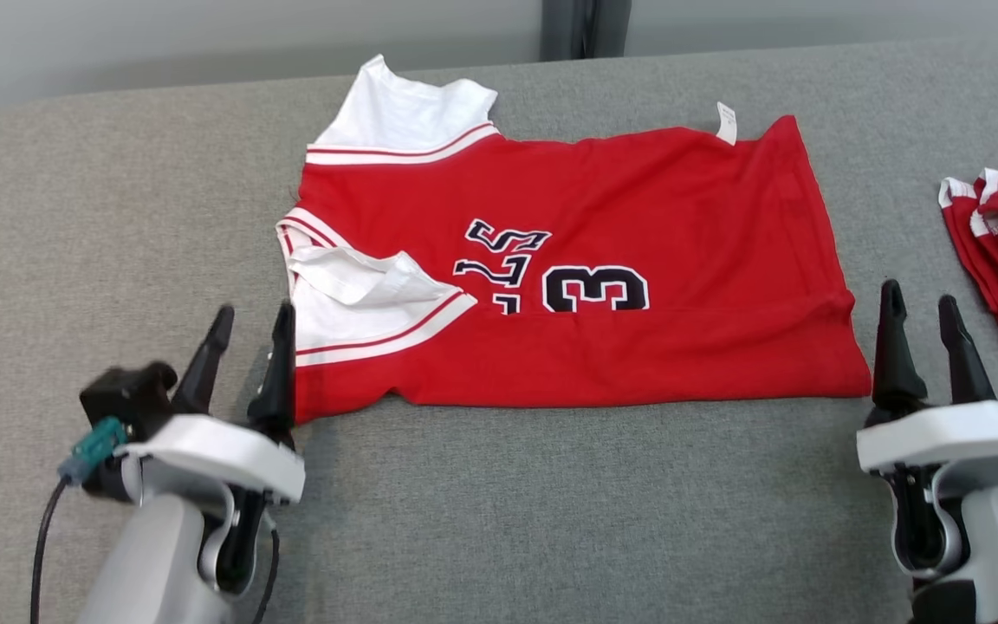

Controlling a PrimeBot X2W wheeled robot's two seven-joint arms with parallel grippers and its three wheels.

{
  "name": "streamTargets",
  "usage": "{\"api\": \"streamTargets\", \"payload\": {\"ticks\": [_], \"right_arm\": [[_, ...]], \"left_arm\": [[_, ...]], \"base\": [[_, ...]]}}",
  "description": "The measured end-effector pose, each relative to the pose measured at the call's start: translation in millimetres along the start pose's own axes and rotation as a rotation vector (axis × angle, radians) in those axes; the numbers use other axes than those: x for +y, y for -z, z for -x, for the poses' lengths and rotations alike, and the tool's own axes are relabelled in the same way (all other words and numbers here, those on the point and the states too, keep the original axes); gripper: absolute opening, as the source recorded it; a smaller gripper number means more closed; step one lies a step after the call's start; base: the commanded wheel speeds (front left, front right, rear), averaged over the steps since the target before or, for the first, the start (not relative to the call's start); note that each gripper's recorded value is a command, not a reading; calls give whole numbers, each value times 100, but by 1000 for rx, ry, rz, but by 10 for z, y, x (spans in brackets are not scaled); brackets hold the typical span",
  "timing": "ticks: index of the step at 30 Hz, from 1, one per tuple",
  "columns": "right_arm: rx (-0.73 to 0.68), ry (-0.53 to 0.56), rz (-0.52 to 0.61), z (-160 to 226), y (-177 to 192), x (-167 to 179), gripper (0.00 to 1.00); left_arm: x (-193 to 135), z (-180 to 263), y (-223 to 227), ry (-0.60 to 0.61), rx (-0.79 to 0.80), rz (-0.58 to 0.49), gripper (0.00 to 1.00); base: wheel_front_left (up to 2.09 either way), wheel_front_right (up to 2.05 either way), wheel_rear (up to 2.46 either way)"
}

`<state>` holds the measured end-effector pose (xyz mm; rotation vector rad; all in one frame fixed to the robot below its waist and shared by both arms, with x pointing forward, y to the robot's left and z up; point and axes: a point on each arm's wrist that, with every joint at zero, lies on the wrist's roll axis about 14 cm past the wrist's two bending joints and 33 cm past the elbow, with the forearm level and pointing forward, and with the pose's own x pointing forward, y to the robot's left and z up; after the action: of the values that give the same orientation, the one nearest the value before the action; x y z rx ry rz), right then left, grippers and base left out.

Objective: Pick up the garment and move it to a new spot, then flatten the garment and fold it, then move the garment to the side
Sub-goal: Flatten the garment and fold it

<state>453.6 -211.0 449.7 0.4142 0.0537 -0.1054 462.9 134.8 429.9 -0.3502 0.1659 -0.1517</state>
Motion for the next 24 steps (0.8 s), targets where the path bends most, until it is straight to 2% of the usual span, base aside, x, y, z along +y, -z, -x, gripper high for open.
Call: {"api": "streamTargets", "payload": {"ticks": [10,23,24], "right_arm": [[12,-20,42,246,46,22,100],[13,-11,46,317,28,-29,100],[15,-8,46,324,30,-41,100]], "left_arm": [[214,421,413,-78,225,-12,100],[183,459,744,-96,416,-57,100],[183,450,747,-94,419,-64,98]], "base": [[0,0,0],[0,0,0],[0,0,0]]}}
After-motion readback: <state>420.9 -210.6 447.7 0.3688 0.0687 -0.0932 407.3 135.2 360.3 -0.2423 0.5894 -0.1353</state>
